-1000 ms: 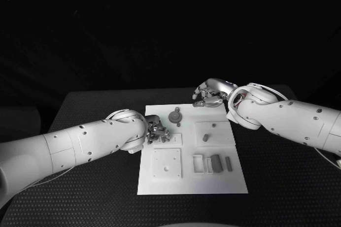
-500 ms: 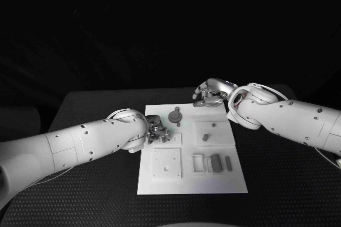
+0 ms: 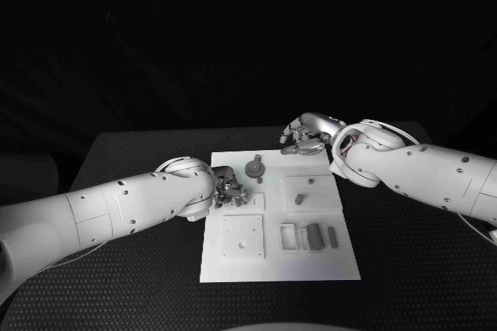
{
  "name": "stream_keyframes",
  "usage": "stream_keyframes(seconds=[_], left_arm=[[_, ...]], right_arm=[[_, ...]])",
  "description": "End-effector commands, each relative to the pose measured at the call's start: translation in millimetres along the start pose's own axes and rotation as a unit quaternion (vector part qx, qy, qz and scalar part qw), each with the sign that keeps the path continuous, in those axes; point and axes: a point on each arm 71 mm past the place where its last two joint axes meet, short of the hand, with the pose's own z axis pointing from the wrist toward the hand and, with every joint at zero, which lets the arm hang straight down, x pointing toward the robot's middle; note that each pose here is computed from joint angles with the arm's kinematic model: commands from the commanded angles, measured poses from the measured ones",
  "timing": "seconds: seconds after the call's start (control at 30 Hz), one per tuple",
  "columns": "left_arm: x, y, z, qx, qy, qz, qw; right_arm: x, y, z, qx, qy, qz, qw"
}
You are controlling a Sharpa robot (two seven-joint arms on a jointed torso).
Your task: Assemble the parts on the task board
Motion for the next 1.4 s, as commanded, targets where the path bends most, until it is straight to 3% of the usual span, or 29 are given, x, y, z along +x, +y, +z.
stream_keyframes(seconds=[0.03,1.4], left_arm=[[3.1,0.4,0.5,-0.006,0.009,0.008,1.0],[0.5,1.6,0.8,-0.005,-0.003,-0.011,1.0]], right_arm=[[1.0,1.0,-0.2,-0.005,0.006,0.0,1.0],[0.5,-0.2,-0.4,-0.004,0.005,0.0,1.0]])
